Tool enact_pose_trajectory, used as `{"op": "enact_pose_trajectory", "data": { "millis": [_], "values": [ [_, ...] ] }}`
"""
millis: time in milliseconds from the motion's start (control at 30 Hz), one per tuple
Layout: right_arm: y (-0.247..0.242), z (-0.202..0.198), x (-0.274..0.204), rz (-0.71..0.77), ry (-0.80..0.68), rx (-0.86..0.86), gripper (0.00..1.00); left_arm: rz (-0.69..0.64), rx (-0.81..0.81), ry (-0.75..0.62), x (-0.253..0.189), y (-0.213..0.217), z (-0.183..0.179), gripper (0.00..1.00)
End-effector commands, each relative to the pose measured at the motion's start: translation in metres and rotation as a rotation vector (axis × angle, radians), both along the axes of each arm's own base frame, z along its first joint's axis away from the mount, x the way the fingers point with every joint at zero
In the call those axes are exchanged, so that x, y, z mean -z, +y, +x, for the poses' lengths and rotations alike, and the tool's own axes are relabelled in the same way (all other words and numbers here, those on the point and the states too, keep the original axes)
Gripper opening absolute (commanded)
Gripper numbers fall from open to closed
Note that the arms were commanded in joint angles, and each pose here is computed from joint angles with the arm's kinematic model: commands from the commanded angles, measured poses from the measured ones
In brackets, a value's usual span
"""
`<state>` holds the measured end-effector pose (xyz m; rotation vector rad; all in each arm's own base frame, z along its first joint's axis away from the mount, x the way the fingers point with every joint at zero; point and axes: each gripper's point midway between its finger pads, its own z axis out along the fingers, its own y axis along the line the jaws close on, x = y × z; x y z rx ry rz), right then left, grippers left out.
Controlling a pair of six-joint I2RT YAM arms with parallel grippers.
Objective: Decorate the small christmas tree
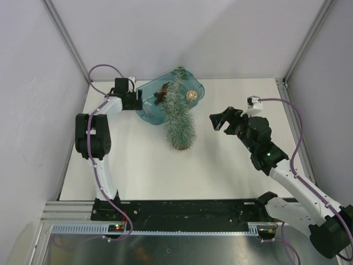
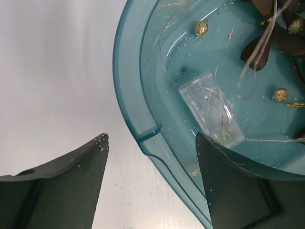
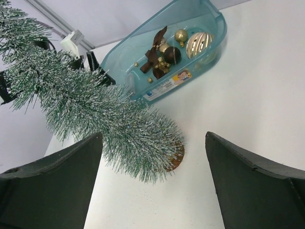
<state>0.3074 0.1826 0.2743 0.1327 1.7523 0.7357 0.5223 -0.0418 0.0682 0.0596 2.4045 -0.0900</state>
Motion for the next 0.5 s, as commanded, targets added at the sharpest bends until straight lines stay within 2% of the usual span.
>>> {"op": "enact_pose_trajectory", "data": {
  "millis": [0,467],
  "values": [
    [0.000,0.003,-0.009,0.006,-0.034,-0.002,0.93,0.027,-0.061,-0.049,-0.018,0.031,-0.012,0.77],
    [0.001,-0.004,0.003,0.016,-0.018,-0.015,0.93,0.090,-0.028,-0.030,-0.020,0.066,-0.121,0.77]
  ]
}}
